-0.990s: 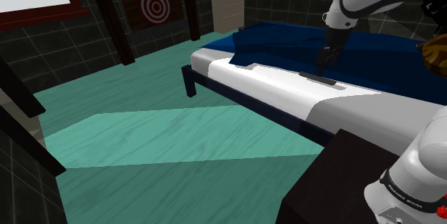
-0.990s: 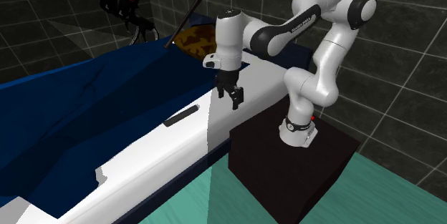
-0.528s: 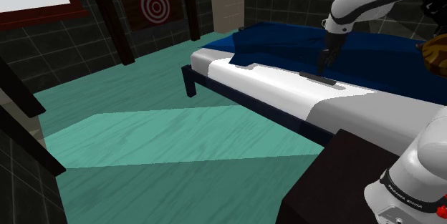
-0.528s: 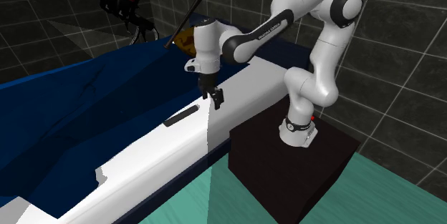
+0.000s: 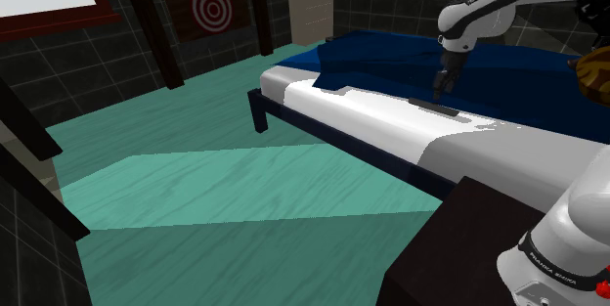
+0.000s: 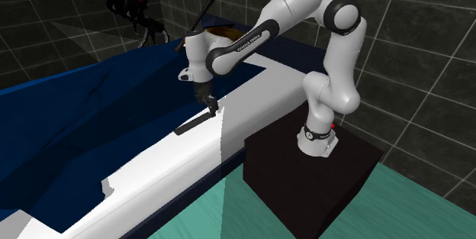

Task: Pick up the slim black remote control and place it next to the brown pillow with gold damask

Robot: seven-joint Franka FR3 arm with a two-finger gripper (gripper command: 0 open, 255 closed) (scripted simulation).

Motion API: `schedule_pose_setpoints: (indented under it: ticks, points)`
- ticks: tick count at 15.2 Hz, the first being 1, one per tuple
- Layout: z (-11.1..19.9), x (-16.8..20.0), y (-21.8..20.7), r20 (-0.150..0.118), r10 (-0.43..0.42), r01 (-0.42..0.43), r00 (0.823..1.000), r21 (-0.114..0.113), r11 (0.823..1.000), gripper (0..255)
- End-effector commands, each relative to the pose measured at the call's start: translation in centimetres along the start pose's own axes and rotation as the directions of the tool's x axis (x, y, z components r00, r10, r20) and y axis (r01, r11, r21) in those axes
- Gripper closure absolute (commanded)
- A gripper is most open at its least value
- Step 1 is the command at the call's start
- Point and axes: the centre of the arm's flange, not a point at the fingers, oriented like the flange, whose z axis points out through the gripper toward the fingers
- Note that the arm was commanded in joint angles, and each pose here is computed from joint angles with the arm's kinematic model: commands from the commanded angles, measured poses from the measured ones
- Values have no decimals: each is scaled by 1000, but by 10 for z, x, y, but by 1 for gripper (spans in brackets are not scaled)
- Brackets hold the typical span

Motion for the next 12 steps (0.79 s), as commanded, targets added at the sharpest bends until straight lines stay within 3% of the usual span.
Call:
schedule_pose_setpoints:
  ticks: [1,6,12]
  points:
    - [14,6,24,1,-6,6,1000,6,1000,0]
    - [42,27,83,5,-18,17,1000,22,1000,0]
    - [70,28,85,6,-18,18,1000,23,1000,0]
